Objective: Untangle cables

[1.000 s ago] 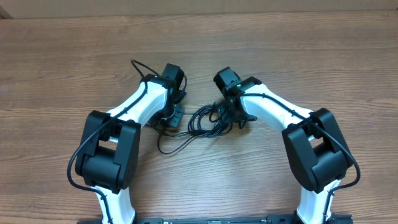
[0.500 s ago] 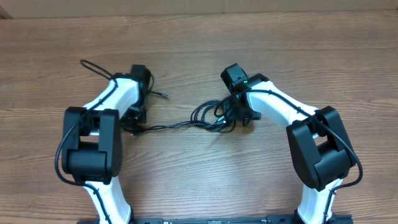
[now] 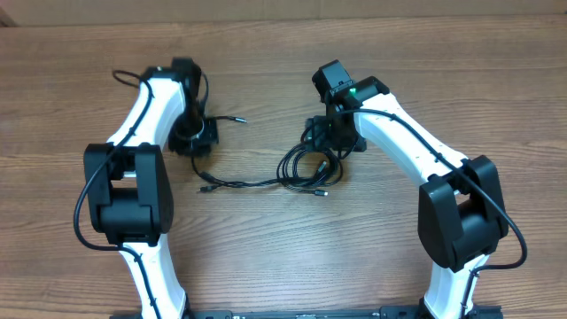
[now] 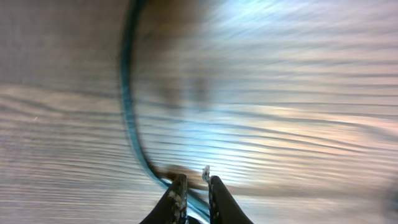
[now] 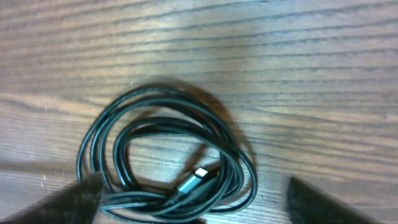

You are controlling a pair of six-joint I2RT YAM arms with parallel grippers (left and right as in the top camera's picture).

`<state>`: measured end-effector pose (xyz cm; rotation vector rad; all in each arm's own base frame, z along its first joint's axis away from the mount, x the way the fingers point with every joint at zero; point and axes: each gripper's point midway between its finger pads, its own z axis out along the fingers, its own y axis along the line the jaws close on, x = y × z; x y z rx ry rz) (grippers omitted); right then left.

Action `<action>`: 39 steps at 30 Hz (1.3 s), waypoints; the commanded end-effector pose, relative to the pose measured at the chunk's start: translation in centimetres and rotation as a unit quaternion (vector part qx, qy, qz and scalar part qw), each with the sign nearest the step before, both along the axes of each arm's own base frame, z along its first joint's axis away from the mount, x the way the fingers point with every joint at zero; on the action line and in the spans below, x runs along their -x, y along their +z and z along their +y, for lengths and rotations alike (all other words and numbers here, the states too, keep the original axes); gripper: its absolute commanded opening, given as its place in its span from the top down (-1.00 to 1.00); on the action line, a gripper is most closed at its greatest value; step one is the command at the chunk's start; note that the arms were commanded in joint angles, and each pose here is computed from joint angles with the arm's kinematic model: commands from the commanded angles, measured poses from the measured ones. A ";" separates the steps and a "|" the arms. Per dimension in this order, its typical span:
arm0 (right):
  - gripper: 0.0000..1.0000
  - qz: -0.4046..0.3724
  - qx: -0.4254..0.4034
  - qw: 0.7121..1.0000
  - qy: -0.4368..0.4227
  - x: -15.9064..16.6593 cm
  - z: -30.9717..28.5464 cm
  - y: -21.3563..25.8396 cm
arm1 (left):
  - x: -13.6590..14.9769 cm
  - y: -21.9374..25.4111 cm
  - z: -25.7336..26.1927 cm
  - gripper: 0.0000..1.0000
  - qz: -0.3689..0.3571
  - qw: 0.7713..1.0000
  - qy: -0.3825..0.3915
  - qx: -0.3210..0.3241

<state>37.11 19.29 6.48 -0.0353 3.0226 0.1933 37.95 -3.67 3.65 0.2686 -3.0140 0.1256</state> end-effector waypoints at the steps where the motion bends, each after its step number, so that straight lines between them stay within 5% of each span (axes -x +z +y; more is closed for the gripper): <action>1: -1.00 0.000 -0.016 1.000 -0.016 0.0 0.2 0.9 | -1.7 4.6 -3.9 0.70 -0.054 0.993 -0.010 0.105; 6: -0.99 0.002 -0.011 0.999 -0.031 0.0 -0.2 0.3 | -0.3 7.3 -5.3 0.54 -0.053 0.990 0.000 0.132; 8: -1.00 -0.005 0.004 0.999 -0.035 -0.3 -0.8 0.1 | 0.7 7.5 -5.8 -0.07 -0.035 0.990 -0.002 0.137; 9: -1.00 -0.009 0.008 0.999 -0.037 -0.4 -1.0 0.2 | 1.1 7.4 -6.0 -0.18 -0.025 0.990 -0.004 0.137; 15: -1.00 -0.013 0.005 0.997 -0.077 -1.6 -2.9 0.2 | 3.8 6.1 -8.3 -0.11 0.021 0.989 -0.031 0.140; 22: -1.00 0.029 0.027 0.989 -0.143 -1.1 -7.9 -0.1 | 5.2 5.3 -12.2 0.32 0.023 0.986 -0.085 0.140; 27: -1.00 0.042 0.032 0.984 -0.167 -0.9 -10.0 -0.2 | 5.4 5.1 -14.0 0.31 0.017 0.988 -0.086 0.124; 33: -1.00 0.053 0.036 0.982 -0.175 -0.2 -10.2 -1.1 | 5.4 4.0 -12.6 0.30 0.004 1.000 -0.027 0.006; 39: -1.00 0.069 0.006 0.976 -0.205 1.1 -9.4 -4.6 | 6.6 2.7 -14.5 0.24 0.002 0.999 -0.045 -0.002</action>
